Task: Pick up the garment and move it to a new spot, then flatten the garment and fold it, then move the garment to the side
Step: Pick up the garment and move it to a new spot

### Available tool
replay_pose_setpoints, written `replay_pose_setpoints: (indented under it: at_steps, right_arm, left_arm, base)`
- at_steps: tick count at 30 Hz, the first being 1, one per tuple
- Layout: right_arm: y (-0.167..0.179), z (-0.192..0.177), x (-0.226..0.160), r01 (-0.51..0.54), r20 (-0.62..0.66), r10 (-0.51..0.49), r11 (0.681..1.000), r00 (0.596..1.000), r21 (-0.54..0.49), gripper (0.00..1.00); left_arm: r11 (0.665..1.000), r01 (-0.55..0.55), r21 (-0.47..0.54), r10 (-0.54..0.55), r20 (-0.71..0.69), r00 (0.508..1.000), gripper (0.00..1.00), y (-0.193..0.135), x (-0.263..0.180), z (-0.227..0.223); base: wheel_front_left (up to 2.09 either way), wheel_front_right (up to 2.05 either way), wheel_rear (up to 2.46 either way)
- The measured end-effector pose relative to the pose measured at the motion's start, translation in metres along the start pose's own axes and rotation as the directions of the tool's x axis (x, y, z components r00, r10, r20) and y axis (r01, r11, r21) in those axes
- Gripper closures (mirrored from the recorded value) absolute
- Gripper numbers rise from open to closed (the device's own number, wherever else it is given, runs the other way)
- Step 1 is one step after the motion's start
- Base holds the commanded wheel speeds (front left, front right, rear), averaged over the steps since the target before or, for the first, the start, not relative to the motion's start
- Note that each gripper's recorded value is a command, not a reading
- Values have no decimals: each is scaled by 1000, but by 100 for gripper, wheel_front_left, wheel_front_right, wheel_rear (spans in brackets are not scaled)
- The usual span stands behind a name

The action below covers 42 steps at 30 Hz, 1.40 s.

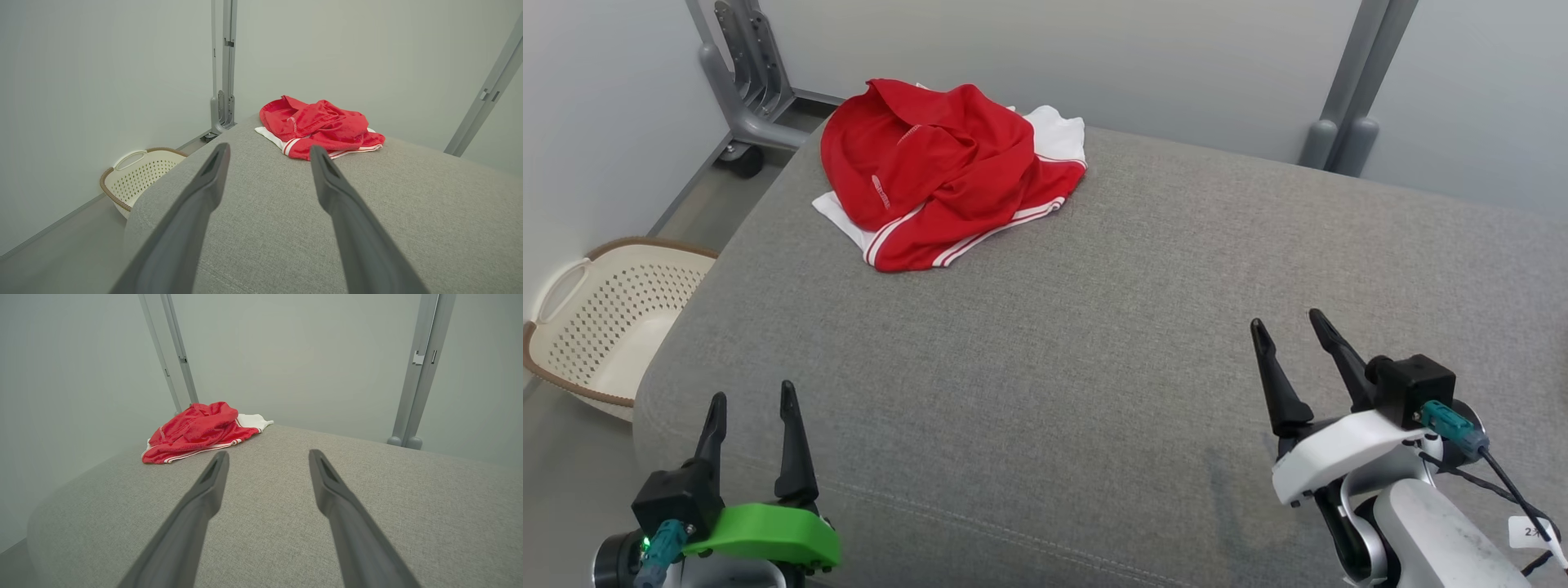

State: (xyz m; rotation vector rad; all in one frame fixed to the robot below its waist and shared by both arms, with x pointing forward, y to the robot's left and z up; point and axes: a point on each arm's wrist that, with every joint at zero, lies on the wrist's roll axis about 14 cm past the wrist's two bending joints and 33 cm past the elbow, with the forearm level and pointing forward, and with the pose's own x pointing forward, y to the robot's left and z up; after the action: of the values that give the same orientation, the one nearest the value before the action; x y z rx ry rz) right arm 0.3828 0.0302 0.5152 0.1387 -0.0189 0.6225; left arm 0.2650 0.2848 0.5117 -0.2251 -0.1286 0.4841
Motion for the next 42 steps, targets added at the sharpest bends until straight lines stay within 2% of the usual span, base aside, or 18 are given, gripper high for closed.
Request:
replay_pose_setpoints:
  at_steps: [9,23,36,42]
  right_arm:
    - [-11,5,11,-2,10,2,1000,1000,-24,0]
    - [-37,4,32,6,-1,-6,998,1000,-60,0]
    - [-75,6,31,51,-20,-54,992,998,-118,0]
    - [-97,4,25,90,-30,-94,987,995,-133,0]
  left_arm:
    - [997,63,41,-65,41,997,0,-25,25,15]
    - [986,159,59,-164,99,981,0,-90,133,68]
    - [979,165,118,-145,-166,975,0,-128,212,20]
    - [966,194,172,-130,-329,936,0,-139,224,-35]
  base:
    - [0,0,0]
    - [0,0,0]
    - [0,0,0]
    - [0,0,0]
